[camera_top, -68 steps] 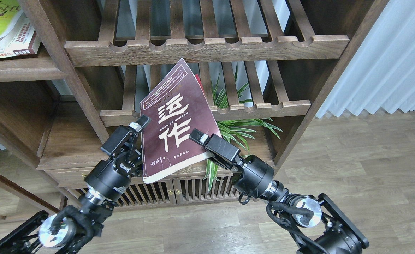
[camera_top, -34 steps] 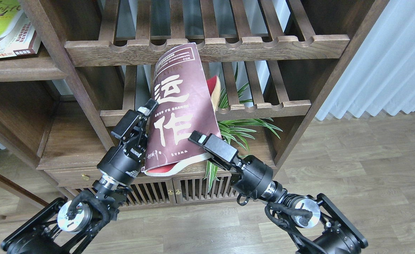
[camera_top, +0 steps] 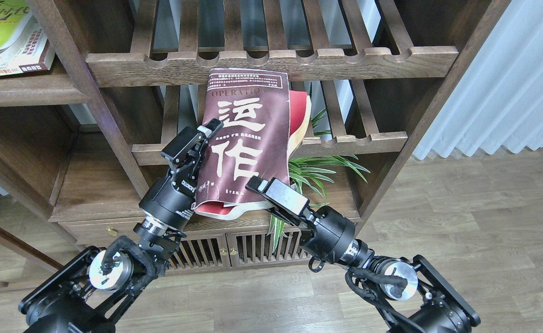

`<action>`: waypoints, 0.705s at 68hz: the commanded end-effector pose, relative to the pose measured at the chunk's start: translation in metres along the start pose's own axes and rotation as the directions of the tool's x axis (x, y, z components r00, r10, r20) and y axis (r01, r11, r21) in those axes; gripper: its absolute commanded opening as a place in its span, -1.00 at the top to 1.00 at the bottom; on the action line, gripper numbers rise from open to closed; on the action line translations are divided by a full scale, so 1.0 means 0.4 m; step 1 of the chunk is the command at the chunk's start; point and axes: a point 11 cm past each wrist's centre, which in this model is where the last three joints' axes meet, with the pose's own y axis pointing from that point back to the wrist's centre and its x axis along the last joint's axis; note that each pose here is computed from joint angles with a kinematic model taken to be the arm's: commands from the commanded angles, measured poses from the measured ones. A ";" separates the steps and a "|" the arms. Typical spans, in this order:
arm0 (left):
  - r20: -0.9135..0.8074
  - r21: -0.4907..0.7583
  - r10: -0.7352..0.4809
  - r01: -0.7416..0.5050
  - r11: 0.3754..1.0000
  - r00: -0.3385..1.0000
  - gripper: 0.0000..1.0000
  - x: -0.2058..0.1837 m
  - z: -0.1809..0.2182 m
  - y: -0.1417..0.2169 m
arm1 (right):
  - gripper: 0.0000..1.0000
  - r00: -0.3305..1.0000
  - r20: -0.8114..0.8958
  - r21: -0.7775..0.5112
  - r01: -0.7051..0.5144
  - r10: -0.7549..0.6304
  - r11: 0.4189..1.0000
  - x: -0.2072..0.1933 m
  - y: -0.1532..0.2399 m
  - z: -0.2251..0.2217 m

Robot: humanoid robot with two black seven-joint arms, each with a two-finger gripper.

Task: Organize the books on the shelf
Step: 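Grasp the maroon book with the left gripper, taking it from the right, then carry the maroon book with the left gripper out of view beside the shelf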

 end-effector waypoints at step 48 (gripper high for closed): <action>0.507 0.036 0.270 -0.334 0.942 0.818 1.00 -0.120 0.271 0.254 | -0.99 0.988 0.003 -0.119 -0.152 0.153 0.981 0.104 0.044 0.100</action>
